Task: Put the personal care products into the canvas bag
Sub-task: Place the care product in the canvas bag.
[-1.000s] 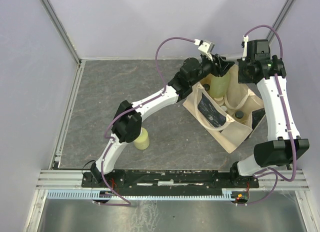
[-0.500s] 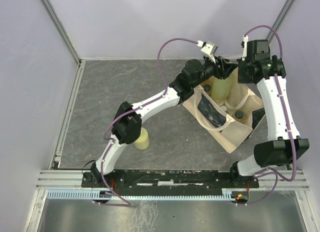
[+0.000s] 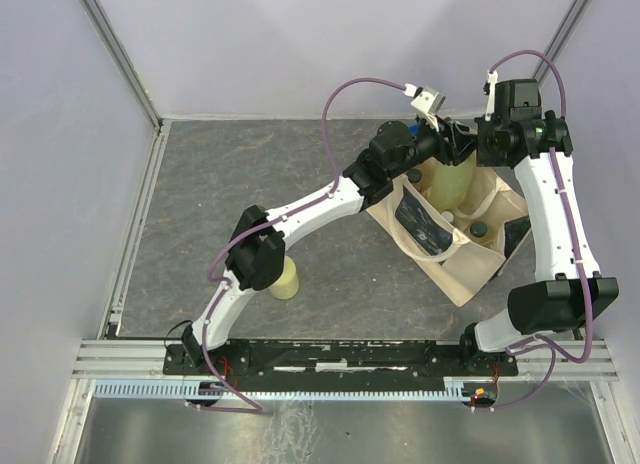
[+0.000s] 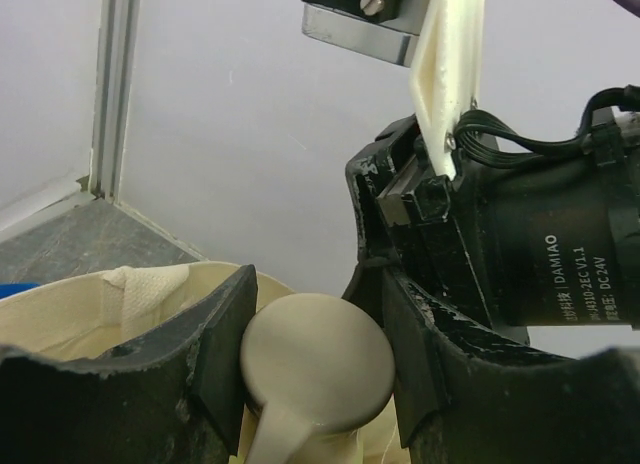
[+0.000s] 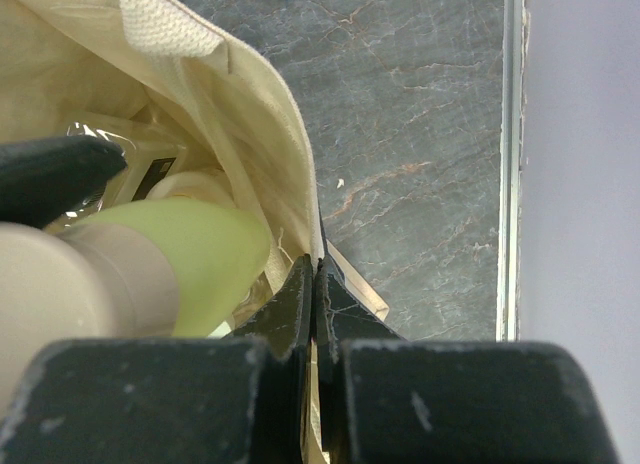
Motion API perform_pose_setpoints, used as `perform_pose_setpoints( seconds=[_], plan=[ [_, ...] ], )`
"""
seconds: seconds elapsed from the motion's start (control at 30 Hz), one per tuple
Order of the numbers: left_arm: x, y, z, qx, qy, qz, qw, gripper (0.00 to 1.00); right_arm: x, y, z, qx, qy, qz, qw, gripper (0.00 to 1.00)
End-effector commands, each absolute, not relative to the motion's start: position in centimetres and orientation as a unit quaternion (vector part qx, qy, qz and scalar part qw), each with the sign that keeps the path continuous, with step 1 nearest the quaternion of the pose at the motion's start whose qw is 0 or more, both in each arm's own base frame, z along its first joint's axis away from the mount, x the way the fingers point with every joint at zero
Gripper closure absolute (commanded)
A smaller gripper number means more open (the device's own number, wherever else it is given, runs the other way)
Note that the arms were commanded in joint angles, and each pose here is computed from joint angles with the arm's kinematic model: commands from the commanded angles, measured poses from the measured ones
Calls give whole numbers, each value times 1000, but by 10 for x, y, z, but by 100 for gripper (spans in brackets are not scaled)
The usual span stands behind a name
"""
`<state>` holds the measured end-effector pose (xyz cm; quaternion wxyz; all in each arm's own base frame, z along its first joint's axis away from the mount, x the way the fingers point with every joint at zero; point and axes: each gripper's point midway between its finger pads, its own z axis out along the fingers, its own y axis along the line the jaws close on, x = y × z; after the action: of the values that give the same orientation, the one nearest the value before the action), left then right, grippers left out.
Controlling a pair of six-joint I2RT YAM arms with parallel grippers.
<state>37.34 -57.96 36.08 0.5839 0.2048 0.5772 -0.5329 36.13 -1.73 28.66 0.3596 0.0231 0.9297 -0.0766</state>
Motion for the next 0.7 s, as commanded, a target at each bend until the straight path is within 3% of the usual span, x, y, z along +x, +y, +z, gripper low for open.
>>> perform_pose_setpoints(
  seconds=[0.0, 0.23, 0.67],
  plan=[
    [334, -559, 484, 212, 430, -609, 632, 97, 361, -18, 287, 30, 930, -76, 358, 100],
    [326, -546, 464, 279, 436, -590, 620, 97, 357, -24, 291, 30, 928, -85, 362, 100],
    [321, -526, 486, 296, 423, -575, 635, 97, 351, -17, 303, 27, 924, -59, 377, 100]
  ],
)
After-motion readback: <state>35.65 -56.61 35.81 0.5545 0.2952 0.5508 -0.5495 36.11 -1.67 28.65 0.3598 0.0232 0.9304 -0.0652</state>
